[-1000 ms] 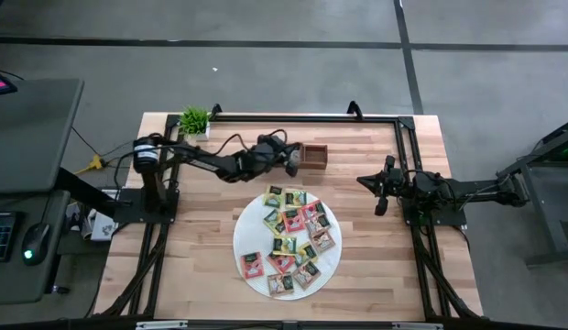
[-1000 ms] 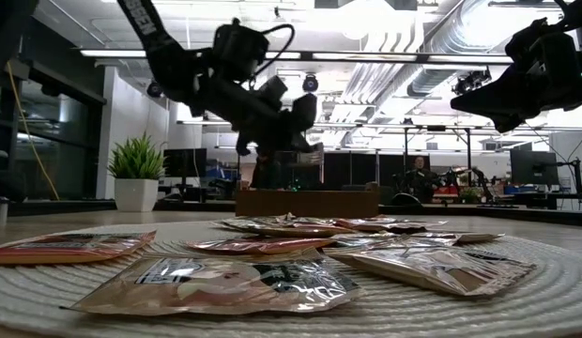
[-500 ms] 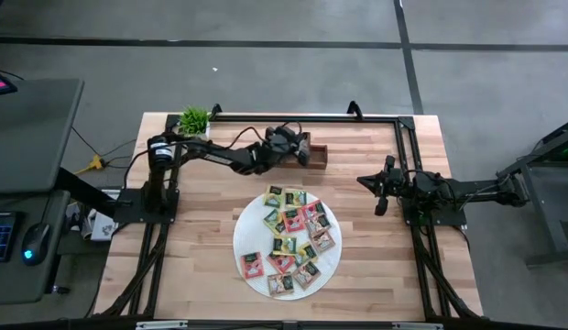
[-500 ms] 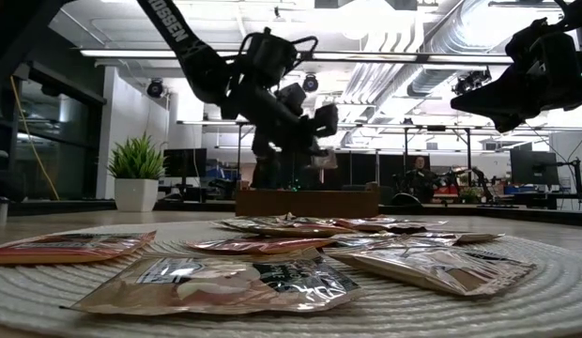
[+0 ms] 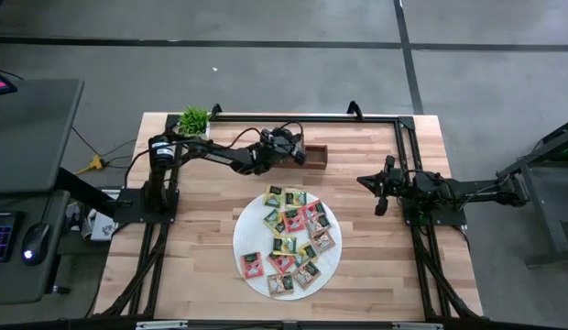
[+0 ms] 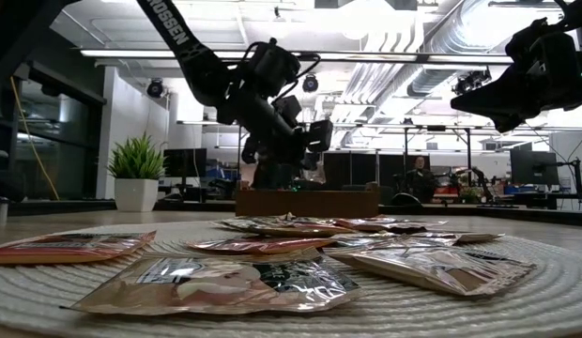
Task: Pick & Place Tea
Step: Put the brown tea bag into the middle section of the wooden organizer
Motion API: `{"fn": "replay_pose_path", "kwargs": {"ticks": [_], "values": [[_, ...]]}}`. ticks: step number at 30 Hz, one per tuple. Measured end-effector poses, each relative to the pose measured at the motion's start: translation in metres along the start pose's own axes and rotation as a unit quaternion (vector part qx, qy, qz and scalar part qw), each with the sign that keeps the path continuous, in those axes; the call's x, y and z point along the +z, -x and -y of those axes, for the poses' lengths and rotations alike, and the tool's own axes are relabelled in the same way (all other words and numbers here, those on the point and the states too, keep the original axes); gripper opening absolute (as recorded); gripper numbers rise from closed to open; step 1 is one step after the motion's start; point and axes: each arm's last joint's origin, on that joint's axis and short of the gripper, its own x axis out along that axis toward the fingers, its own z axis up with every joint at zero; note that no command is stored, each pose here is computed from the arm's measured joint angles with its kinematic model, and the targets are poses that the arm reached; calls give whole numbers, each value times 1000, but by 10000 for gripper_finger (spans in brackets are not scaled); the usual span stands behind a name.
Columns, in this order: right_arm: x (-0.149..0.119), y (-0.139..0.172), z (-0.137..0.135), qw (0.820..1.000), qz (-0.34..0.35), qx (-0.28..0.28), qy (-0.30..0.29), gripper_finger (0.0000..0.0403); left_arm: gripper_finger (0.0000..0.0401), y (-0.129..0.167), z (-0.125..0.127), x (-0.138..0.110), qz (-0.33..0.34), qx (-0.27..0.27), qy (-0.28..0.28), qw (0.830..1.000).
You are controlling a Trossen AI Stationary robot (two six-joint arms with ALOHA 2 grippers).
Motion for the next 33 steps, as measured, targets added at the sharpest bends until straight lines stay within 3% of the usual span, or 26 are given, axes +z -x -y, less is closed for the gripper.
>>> {"fn": "replay_pose_path", "kwargs": {"ticks": [10,33], "values": [[0,0,0,1000,0,0,0,12,0,-7,-2,-18,-25,9,-6,1000],[0,0,0,1000,0,0,0,12,5,-10,-2,-16,-11,10,-17,1000]]}}
